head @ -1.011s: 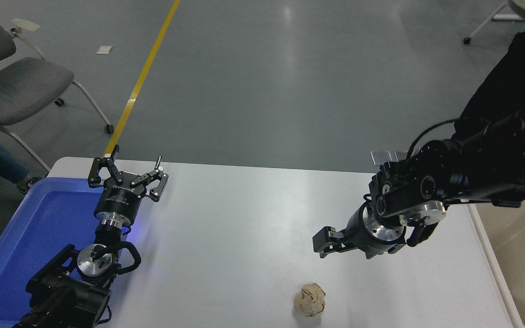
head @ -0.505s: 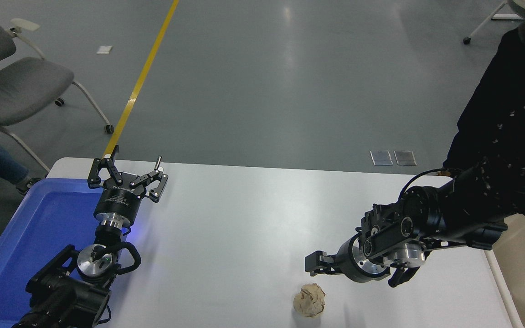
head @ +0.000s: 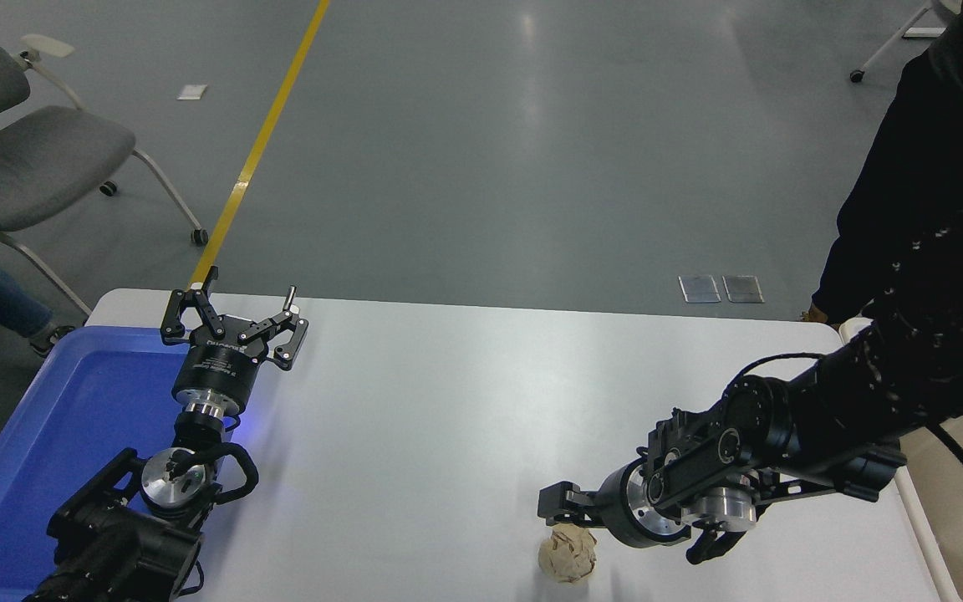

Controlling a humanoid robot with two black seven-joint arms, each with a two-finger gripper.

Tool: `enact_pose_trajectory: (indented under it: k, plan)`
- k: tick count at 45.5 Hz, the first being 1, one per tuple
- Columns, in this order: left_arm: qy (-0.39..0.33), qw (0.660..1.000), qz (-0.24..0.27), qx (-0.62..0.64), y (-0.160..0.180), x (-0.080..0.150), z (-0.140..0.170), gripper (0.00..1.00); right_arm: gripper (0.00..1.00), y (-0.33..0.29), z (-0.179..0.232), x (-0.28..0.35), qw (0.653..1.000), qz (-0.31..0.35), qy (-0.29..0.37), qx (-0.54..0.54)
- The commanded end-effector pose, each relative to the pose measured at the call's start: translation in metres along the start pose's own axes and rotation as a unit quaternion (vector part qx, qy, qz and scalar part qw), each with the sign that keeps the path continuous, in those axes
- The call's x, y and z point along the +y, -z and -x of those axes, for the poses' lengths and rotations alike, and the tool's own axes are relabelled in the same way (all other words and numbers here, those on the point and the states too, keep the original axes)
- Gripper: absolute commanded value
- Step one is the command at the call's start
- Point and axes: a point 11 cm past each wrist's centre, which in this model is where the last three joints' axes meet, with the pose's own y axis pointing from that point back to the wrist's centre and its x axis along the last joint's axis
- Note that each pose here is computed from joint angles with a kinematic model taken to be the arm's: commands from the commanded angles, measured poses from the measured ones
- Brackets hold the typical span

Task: Pick up paper ball place in dustbin

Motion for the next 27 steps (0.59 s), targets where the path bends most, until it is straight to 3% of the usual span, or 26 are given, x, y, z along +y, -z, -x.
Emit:
enact_pose_trajectory:
  k: [1,27]
  plan:
    - [0.000,1.000,0.000,0.000,0.000,0.000,0.000,0.99,1.00,0.002,0.008,-0.012,1.000,-0.012,-0.002,-0.021]
    - [0.000,1.000,-0.001,0.000,0.000,0.000,0.000,0.99,1.00,-0.012,0.018,-0.034,0.999,-0.010,0.003,-0.033]
